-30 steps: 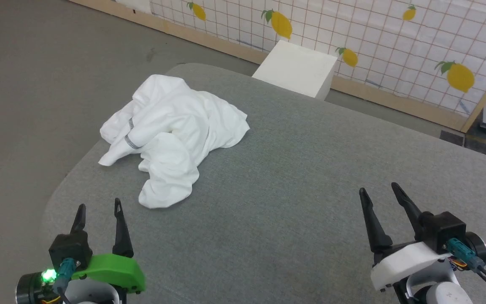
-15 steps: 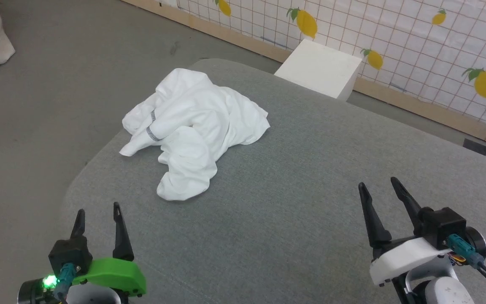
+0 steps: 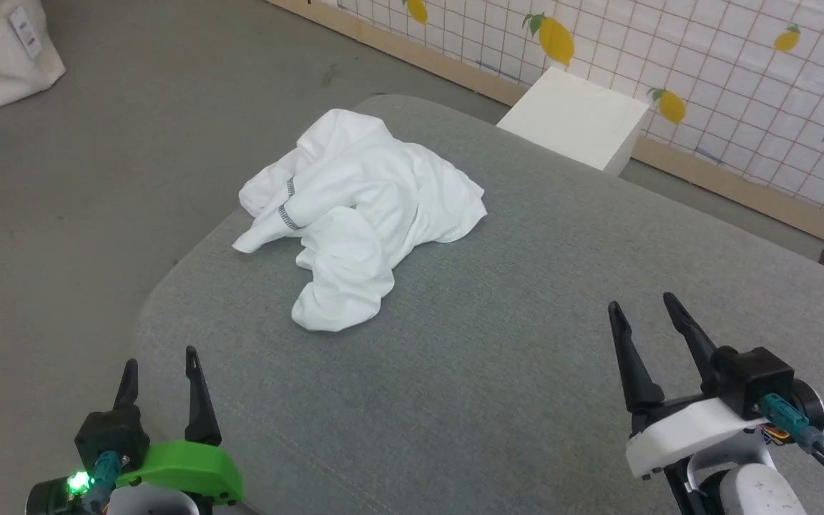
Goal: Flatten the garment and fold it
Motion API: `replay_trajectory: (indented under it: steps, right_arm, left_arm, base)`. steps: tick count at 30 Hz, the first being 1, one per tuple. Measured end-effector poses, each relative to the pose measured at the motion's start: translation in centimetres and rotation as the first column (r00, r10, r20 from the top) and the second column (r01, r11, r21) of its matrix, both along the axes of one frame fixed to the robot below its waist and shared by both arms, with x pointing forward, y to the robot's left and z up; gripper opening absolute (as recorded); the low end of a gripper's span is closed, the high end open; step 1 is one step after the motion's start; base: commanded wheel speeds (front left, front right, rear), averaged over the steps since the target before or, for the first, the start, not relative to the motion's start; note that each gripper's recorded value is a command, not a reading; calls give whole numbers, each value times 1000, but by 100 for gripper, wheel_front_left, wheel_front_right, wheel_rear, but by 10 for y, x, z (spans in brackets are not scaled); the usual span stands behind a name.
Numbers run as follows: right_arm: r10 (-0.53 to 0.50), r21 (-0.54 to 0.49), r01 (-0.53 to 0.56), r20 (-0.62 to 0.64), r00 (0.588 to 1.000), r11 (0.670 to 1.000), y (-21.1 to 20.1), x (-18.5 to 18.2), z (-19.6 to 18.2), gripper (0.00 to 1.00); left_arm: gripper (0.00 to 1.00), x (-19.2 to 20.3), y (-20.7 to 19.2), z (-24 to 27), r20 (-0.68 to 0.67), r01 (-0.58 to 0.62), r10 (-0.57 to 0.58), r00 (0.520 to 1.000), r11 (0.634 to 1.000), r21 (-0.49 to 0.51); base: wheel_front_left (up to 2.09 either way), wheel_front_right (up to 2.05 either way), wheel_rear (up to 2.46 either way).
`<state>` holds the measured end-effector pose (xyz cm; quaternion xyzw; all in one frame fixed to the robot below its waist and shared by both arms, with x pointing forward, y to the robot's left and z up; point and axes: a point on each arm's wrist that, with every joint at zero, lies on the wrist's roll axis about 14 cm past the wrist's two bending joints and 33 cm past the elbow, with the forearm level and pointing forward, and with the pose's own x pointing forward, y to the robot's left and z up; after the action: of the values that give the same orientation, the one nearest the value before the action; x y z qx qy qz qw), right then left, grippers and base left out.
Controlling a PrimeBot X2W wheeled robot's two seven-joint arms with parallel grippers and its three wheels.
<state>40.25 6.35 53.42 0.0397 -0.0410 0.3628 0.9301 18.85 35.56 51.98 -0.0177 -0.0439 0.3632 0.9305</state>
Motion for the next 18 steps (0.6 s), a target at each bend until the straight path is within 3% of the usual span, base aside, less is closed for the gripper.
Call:
replay_trajectory:
  steps: [5, 9, 18]
  right_arm:
    - [13, 3, -13, -12, 1000, 1000, 5, 1, -4, 100]
    - [8, 13, -8, -15, 1000, 1000, 5, 6, -4, 100]
    - [8, 35, -9, 14, 1000, 999, 14, 38, 5, 100]
  left_arm:
    - [100, -1, 2, -4, -5, -12, 12, 1000, 1000, -19]
    - [100, 15, 7, 6, 8, 44, -44, 999, 999, -9]
    - [100, 122, 38, 59, 11, 199, -199, 980, 980, -18]
  base:
    - [0, 0, 0]
    - [0, 0, 0]
    - [0, 0, 0]
